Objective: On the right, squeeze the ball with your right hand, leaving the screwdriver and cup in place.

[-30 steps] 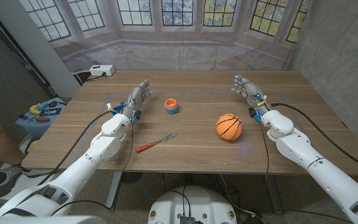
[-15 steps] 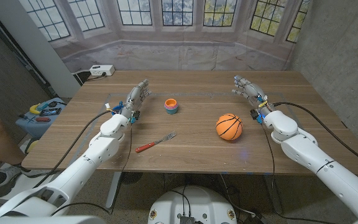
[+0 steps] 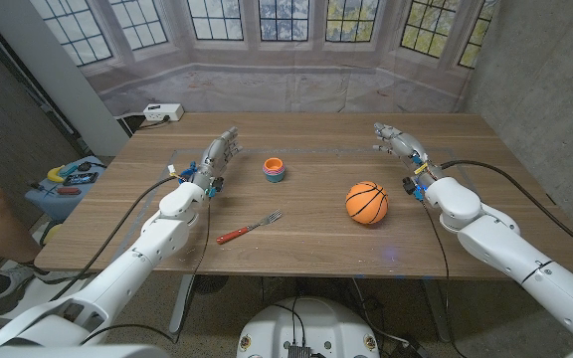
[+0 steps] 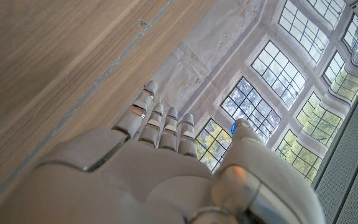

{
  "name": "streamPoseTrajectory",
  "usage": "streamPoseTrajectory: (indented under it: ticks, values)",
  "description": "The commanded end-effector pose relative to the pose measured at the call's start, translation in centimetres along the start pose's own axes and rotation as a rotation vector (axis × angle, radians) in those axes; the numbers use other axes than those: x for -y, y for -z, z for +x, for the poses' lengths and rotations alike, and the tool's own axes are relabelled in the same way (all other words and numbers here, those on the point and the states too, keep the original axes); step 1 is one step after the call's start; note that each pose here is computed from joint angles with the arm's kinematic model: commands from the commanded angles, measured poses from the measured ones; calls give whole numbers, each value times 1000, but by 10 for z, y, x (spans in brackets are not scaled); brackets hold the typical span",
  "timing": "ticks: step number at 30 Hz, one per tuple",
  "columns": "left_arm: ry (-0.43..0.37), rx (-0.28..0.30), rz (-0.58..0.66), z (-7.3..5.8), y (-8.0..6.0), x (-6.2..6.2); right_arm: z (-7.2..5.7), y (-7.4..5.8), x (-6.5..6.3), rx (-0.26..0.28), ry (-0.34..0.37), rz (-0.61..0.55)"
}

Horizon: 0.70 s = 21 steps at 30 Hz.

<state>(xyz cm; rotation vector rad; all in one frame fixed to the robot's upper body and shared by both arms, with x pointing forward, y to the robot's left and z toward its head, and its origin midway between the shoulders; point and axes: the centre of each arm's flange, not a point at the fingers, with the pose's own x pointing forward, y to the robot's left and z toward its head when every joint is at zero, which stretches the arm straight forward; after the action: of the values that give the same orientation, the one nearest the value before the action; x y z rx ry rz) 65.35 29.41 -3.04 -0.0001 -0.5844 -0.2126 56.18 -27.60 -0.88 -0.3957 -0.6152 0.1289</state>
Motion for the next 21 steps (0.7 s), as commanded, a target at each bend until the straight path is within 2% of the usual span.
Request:
streamPoseTrajectory:
  ticks: [1, 6, 21]
  values:
    - [11, 2, 6, 4, 0, 2, -11, -12, -2, -10, 0, -91]
    - [10, 4, 7, 4, 0, 2, -18, -18, -2, -13, -5, -134]
    - [15, 12, 9, 2, 0, 6, -36, -41, -11, -49, -33, -371]
